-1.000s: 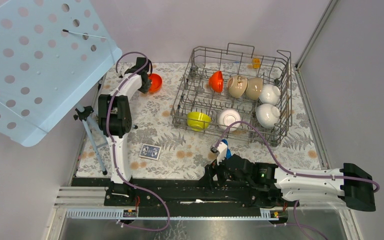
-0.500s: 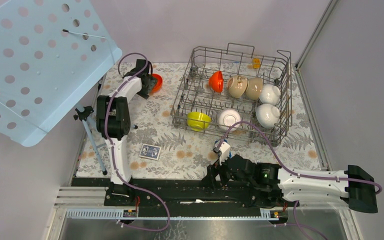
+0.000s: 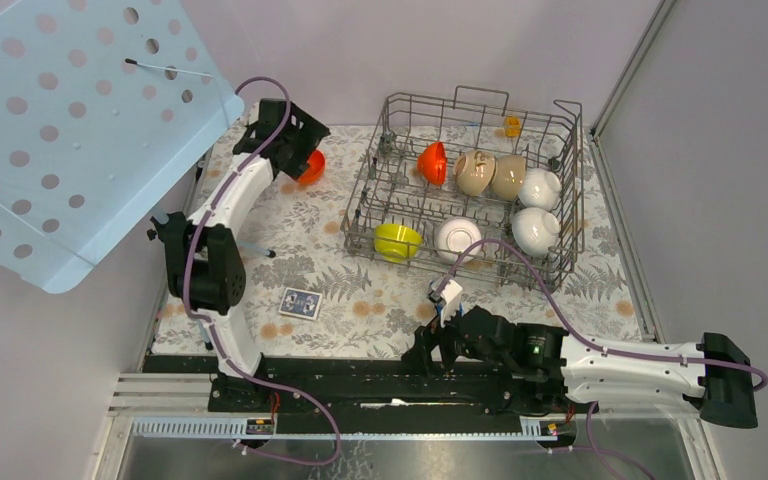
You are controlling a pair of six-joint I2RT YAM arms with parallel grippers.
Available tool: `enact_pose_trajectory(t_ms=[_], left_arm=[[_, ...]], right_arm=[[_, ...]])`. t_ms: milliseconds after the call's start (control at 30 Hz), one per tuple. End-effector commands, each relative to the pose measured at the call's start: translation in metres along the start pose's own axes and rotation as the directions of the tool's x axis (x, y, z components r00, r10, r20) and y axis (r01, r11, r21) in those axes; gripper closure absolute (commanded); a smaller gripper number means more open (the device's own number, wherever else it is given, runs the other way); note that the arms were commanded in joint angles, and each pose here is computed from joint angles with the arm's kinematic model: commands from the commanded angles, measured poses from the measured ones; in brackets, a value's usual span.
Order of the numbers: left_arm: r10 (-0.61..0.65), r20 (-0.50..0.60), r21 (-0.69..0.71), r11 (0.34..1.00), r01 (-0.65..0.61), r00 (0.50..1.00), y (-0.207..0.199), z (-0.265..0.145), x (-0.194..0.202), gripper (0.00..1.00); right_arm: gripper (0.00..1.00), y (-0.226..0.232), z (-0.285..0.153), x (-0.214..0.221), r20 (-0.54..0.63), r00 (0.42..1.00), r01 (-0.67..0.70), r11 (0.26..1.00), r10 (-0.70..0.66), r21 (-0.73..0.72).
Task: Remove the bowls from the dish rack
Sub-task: Pick up the bowl from the dish rack.
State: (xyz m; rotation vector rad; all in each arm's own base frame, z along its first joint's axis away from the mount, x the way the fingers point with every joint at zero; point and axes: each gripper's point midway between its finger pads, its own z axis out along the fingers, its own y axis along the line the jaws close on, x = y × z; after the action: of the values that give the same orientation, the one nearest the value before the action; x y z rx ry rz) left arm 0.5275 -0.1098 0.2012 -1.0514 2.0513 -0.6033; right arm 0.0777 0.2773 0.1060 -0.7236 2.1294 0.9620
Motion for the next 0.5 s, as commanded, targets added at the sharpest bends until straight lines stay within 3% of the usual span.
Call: enact_pose_trajectory(t_ms=[0, 300, 467], left_arm=[[0.051, -0.100, 0.135, 0.990, -0.037, 0.994, -0.022, -0.034, 0.030, 0.01], [0.159, -0.250, 0.272, 0.958, -0.088, 0.955, -0.004, -0.085, 0.094, 0.01], [0.252, -0.247, 0.391, 0.909, -0.142, 0.936, -0.003, -0.126, 0.121, 0.01]], right_arm=[[0.09, 0.017, -0.005, -0.030, 0.069, 0.998, -0.007, 0.999, 0.009, -0.033], [0.09, 0.019, -0.022, -0.052, 0.117, 0.993, -0.028, 1.000, 0.028, -0.006], [0.09, 0.013, -0.040, -0.083, 0.172, 0.985, 0.001, 0.997, -0.015, 0.082]])
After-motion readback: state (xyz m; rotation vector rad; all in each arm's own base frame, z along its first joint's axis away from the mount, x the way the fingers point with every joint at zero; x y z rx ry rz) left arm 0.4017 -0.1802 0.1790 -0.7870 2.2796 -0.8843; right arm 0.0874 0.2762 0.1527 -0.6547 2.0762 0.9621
